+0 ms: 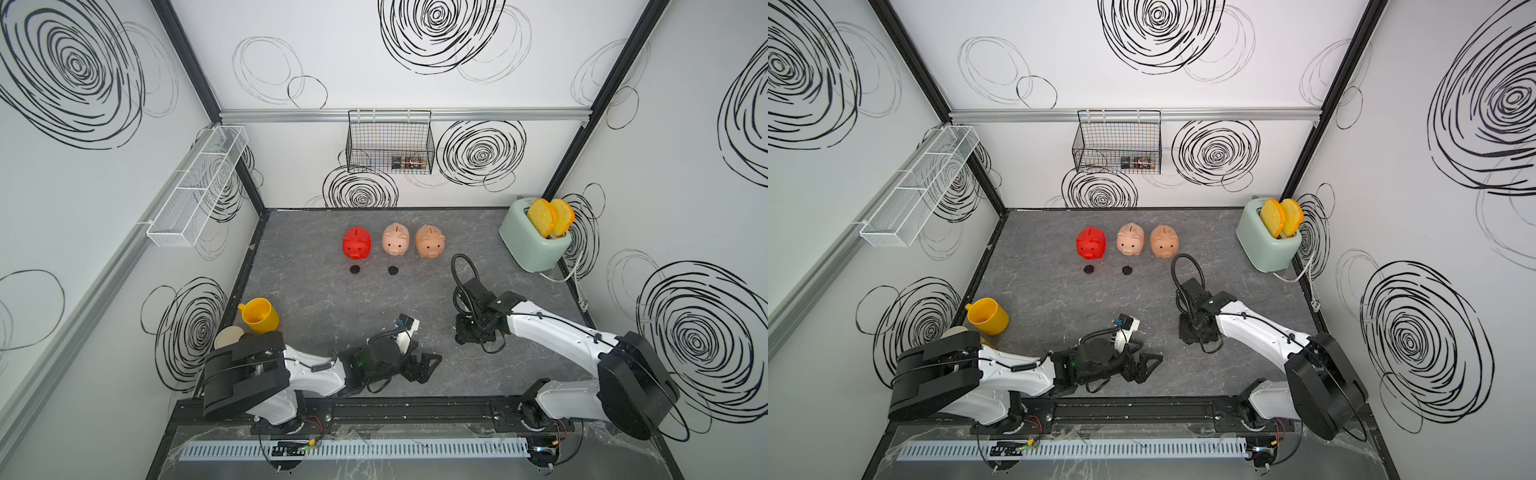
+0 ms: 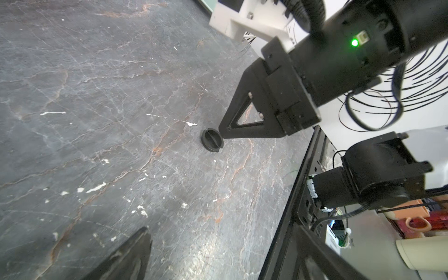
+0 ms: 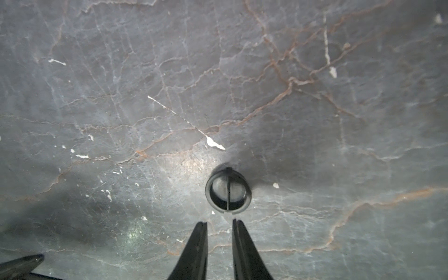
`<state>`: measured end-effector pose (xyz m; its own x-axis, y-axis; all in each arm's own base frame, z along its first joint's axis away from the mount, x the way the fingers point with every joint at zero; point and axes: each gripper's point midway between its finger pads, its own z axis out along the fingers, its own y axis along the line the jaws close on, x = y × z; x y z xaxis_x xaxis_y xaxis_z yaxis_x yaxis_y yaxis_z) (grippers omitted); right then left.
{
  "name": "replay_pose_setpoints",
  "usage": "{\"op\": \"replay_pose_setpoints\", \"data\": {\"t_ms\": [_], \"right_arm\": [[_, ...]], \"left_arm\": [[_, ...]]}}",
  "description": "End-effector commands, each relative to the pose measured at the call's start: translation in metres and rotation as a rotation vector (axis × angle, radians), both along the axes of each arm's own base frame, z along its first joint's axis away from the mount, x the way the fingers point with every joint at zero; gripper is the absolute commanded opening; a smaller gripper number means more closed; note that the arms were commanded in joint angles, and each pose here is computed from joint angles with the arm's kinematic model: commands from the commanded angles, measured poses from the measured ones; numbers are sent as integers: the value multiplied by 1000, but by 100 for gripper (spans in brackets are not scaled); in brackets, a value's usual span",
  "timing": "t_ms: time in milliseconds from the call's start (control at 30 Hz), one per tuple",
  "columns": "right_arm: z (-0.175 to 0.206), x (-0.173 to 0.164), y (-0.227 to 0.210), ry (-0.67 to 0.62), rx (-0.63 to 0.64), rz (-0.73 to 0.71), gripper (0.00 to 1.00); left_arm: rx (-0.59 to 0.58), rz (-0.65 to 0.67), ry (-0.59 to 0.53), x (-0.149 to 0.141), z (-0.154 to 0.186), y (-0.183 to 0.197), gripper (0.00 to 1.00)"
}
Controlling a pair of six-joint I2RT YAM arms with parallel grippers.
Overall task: Open piggy banks
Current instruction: Pick up the lid from the center of the board.
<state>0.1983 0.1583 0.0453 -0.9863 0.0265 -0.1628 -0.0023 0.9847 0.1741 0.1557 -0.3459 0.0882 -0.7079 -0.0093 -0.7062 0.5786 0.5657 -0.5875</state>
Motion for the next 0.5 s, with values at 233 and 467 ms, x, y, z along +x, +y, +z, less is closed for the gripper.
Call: {"op": "replay_pose_setpoints", "data": {"t_ms": [233, 467], "right_arm": [[-7, 7, 1, -3, -90, 6, 19], [-9, 12, 1, -10, -106, 2, 19]], "left_arm": [[-67, 6, -14, 5, 17, -9, 96], [-64, -4, -19, 7, 19, -14, 96]]}}
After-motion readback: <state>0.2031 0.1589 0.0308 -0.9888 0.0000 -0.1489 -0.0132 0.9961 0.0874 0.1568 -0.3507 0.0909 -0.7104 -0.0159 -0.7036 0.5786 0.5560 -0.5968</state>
